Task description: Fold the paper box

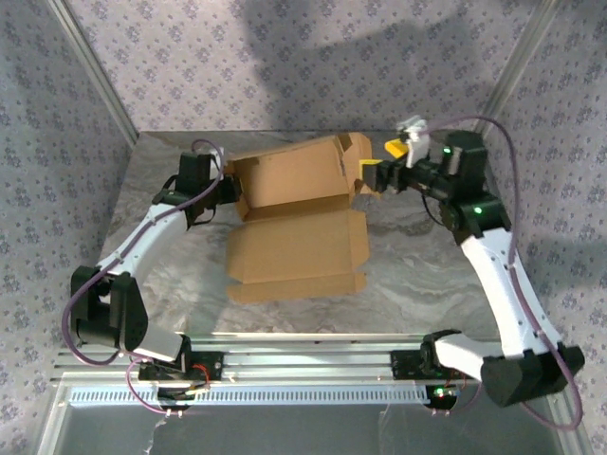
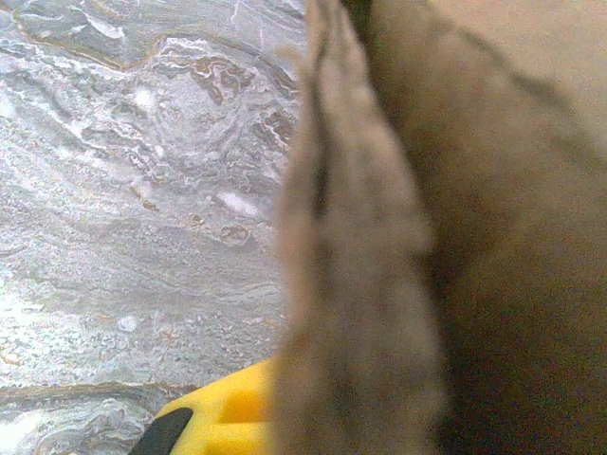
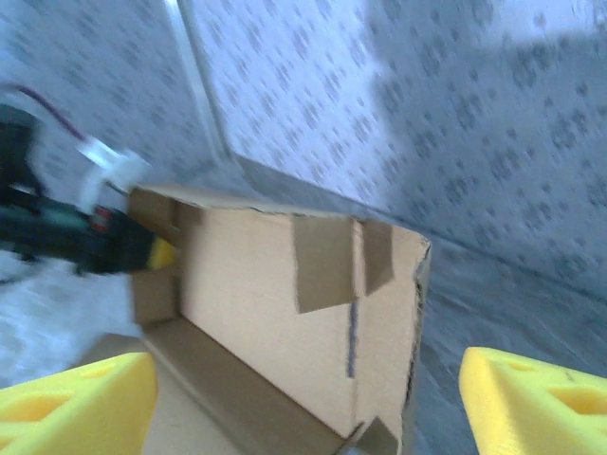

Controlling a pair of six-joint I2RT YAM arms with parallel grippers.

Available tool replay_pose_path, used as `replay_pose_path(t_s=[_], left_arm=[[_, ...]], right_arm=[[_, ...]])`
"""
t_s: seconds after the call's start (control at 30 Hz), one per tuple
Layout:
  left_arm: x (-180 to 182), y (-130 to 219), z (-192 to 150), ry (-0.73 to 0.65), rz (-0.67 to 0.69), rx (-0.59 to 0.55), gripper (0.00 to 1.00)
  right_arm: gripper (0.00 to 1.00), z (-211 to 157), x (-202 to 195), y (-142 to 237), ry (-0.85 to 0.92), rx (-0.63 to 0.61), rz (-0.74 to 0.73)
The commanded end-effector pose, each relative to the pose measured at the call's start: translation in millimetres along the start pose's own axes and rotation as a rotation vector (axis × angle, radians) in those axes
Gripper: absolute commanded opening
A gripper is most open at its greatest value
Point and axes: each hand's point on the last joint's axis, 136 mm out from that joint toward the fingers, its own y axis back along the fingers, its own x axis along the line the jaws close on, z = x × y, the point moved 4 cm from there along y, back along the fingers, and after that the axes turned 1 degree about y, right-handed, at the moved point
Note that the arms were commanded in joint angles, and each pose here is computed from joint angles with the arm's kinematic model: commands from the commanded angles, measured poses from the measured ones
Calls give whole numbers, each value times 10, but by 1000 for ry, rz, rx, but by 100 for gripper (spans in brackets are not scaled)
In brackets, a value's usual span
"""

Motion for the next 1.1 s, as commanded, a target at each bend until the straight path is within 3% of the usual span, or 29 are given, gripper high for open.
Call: replay_pose_path(t_s=[0.0, 0.23, 0.4, 0.63, 1.07], left_arm=[[-122, 18, 136, -63, -99, 2, 0], [-103, -83, 224, -111, -196, 34, 0], [-62, -104, 291, -117, -194, 33, 0], [-46, -155, 284, -108, -194, 44, 0], [-91, -108, 313, -107, -209, 40, 0]], right_arm=[[78, -99, 4, 76, -139, -28, 238], [69, -289, -563, 149, -283, -41, 193], [54, -327, -873, -3, -400, -2, 300], [50, -525, -466, -302, -375, 137, 541], [48, -698, -359, -578, -350, 230, 520]])
